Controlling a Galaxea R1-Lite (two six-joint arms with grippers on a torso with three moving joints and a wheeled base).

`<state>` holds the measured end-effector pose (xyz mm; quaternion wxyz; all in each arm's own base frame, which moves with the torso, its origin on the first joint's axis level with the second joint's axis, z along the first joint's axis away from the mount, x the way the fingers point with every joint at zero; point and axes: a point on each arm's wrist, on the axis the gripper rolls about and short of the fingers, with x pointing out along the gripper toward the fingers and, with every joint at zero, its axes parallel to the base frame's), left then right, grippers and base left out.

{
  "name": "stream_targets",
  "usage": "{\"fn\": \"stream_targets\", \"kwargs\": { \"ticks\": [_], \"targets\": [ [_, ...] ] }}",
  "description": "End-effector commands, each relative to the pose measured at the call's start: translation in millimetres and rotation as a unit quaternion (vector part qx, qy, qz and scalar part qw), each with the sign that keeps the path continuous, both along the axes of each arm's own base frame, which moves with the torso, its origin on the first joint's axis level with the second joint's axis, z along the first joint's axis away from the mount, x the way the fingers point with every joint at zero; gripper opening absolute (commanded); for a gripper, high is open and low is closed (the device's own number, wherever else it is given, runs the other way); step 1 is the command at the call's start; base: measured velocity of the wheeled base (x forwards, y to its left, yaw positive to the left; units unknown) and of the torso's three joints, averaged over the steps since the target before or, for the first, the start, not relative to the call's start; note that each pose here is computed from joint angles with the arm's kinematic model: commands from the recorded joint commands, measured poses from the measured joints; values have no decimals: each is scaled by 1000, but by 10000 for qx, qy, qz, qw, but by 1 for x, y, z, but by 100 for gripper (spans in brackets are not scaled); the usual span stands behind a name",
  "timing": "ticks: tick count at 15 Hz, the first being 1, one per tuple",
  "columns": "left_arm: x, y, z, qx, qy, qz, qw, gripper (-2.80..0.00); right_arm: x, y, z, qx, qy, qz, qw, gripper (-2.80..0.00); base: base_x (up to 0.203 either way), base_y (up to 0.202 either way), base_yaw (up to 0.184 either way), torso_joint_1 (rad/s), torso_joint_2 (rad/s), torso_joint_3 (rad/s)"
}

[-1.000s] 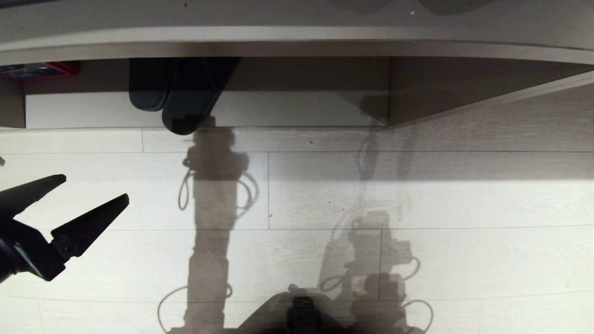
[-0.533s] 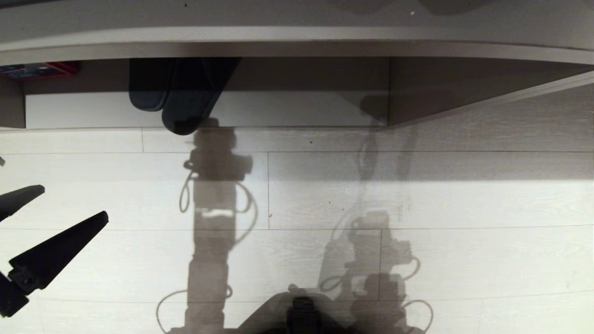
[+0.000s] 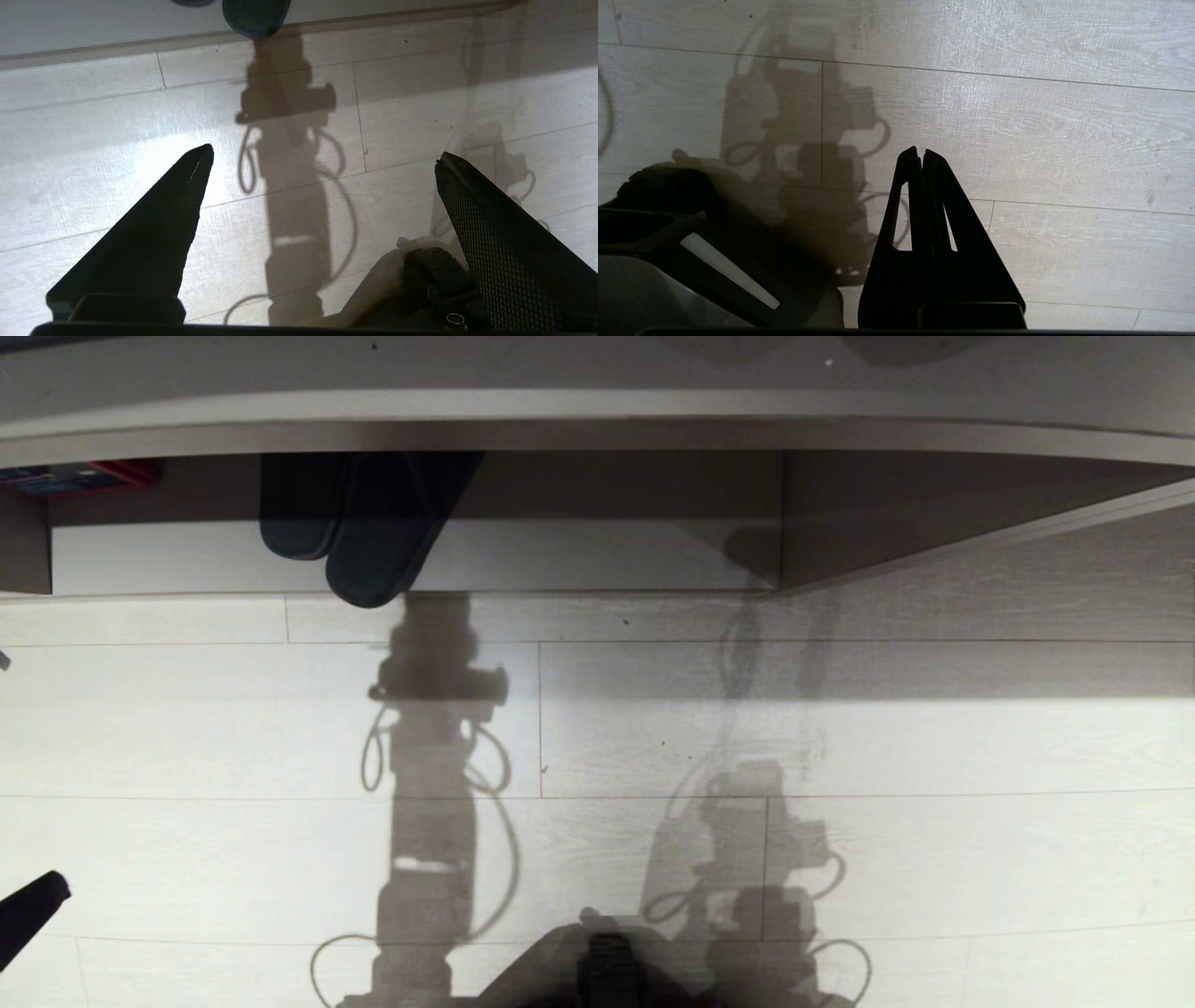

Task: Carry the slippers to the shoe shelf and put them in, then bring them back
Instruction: Pick up the slippers in the shoe cabinet

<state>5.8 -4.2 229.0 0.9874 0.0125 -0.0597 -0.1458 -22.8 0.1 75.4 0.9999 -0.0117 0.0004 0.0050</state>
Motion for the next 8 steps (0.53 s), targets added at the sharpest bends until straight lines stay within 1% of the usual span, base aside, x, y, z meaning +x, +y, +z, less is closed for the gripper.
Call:
{"fn": "stream_targets", "kwargs": {
  "ticks": [1,2,3,8],
  "targets": [
    [-14,2,-2,39,-337,64,9994,0,0,0,0,2,-4,4,10000,-280,0,0,0,0,0,0],
    [-15,2,-4,105,-365,97,9992,0,0,0,0,1,-4,4,10000,-280,0,0,0,0,0,0],
    [-16,2,-7,150,-382,135,9991,-280,0,0,0,2,0,4,10000,-280,0,0,0,0,0,0],
    [-31,3,-12,58,-609,279,9977,-280,0,0,0,2,-4,4,10000,-280,0,0,0,0,0,0]
  ]
}}
